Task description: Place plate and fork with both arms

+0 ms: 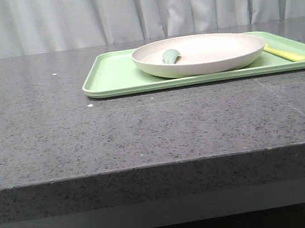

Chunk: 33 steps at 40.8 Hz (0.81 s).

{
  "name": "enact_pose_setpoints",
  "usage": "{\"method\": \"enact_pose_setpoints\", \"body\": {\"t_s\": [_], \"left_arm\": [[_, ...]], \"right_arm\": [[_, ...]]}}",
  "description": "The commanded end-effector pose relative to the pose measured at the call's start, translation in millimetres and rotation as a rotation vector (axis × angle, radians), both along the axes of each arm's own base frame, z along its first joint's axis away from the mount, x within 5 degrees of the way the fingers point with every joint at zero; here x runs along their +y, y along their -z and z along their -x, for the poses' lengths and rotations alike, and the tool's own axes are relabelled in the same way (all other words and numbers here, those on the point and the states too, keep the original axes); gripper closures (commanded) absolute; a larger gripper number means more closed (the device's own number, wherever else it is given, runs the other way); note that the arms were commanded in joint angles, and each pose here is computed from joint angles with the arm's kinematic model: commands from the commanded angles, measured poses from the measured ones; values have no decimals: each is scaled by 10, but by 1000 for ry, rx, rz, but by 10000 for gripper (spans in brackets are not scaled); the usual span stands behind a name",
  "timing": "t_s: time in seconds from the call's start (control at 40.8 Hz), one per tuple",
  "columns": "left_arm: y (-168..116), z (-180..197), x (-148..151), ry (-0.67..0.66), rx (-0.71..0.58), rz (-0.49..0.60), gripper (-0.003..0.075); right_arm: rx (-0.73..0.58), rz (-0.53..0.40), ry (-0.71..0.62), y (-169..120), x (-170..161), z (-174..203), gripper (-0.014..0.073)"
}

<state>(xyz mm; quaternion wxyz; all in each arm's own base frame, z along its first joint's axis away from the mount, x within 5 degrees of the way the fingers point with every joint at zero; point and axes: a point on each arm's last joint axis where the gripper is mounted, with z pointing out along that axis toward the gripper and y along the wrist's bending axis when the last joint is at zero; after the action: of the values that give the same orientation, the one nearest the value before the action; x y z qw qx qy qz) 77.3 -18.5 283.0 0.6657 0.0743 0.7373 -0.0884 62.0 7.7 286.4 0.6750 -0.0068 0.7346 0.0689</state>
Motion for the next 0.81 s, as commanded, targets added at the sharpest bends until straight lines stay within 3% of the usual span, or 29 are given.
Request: {"method": "enact_pose_setpoints", "body": {"t_s": [0.0, 0.417, 0.662, 0.784], "left_arm": [[-100, 16, 18, -17, -127, 45, 738], [442, 236, 164, -195, -183, 60, 738], [753, 229, 172, -210, -153, 55, 738], [779, 227, 171, -209, -129, 52, 738]], "right_arm": [[-109, 4, 7, -164, -7, 4, 711], [-109, 4, 7, -164, -7, 4, 711], [-103, 5, 6, -158, -7, 4, 711], [-97, 5, 6, -153, -7, 3, 711]]}}
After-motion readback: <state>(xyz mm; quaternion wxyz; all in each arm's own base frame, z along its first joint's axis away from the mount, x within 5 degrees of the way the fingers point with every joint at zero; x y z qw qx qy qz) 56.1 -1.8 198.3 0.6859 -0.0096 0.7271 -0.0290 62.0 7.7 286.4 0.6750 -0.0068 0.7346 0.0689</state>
